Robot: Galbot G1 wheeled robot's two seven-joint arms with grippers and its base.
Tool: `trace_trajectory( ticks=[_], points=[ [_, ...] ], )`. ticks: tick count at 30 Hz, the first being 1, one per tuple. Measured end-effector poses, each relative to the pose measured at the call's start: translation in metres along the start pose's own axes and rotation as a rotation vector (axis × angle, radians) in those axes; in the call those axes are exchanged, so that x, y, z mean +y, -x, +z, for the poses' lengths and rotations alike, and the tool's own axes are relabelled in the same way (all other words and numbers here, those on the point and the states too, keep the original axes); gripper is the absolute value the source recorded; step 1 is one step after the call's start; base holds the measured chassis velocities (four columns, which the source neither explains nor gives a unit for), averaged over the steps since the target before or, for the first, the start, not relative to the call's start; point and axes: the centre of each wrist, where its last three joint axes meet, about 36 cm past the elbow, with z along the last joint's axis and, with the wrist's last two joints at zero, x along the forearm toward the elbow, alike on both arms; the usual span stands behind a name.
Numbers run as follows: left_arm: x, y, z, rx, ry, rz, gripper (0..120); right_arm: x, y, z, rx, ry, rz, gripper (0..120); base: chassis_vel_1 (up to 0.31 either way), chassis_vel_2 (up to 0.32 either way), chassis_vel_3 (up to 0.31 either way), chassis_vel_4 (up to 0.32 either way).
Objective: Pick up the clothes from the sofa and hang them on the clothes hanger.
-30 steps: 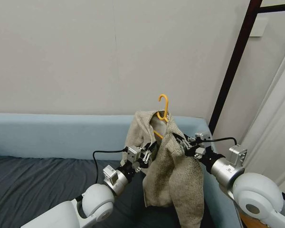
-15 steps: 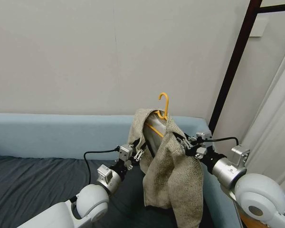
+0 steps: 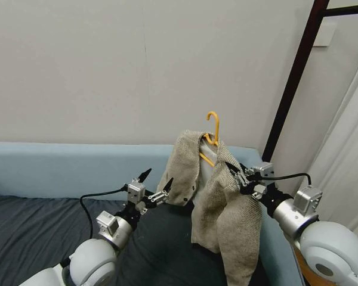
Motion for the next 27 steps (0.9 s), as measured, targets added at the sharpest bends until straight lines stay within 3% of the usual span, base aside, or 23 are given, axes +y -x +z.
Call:
trace_trajectory(
  ticks=[8,15,20,27],
  points=[
    [-0.01,-0.046,0.035,0.005,-0.078,-0.12,100,-0.014,-0.015,-0.019,-0.011,-0.04,0.05,8,0.0,0.0,0.0,0.0],
    [-0.012,-0.062,0.053,-0.052,-0.077,-0.238,100,-0.031,-0.027,-0.028,-0.037,-0.088,0.116,8,0.0,0.0,0.0,0.0],
    [-0.018,-0.099,0.074,-0.094,-0.062,-0.355,100,-0.046,-0.038,-0.033,-0.031,-0.091,0.19,8,0.0,0.0,0.0,0.0],
    [-0.017,-0.148,0.09,-0.109,-0.013,-0.392,100,-0.057,-0.045,-0.044,-0.049,-0.089,0.293,8,0.0,0.0,0.0,0.0]
  ],
)
